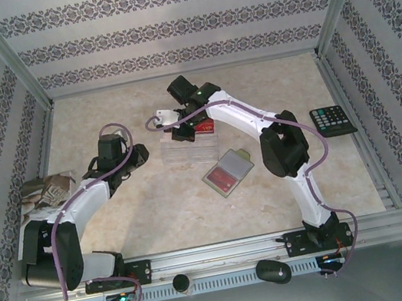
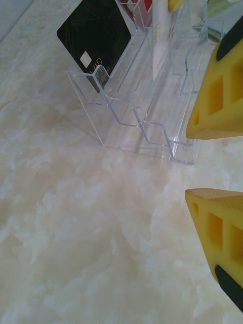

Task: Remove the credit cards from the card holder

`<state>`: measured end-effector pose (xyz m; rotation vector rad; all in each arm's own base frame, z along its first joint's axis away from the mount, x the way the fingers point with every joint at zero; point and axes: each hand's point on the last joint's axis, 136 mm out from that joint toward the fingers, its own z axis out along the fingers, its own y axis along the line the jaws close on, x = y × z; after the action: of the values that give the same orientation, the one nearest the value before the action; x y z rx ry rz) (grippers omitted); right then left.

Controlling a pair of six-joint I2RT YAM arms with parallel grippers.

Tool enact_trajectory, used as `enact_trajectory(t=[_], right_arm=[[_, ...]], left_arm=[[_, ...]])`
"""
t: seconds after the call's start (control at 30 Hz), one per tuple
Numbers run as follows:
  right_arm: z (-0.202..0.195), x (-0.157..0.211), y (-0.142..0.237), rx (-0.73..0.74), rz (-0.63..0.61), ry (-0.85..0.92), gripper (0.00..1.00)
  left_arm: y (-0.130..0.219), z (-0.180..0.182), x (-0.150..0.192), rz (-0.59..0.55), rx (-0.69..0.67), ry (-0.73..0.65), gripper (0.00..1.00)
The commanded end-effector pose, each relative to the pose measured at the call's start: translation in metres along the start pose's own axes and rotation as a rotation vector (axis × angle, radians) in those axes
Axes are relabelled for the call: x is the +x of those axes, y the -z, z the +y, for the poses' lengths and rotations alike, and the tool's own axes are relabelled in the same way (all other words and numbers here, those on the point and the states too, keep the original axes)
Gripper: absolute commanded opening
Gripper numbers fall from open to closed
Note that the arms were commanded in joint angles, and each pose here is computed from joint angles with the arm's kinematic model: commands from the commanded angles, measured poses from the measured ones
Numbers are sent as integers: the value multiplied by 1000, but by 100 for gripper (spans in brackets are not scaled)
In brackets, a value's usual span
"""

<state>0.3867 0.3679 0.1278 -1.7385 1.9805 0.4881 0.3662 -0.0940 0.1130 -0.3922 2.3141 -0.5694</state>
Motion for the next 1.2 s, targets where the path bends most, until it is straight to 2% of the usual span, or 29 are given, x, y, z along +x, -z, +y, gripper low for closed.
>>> enact_trajectory(t=[0.0, 0.53, 1.17], right_arm=[[8, 4, -4, -24, 28, 20, 0], [15, 14, -10, -34, 94, 31, 0], [3, 21, -31, 13, 178, -12, 0]], left_arm=[[6, 8, 0, -4, -25, -6, 31], [4, 9, 1, 2, -22, -3, 31], [5, 7, 1, 2, -7, -1, 31]])
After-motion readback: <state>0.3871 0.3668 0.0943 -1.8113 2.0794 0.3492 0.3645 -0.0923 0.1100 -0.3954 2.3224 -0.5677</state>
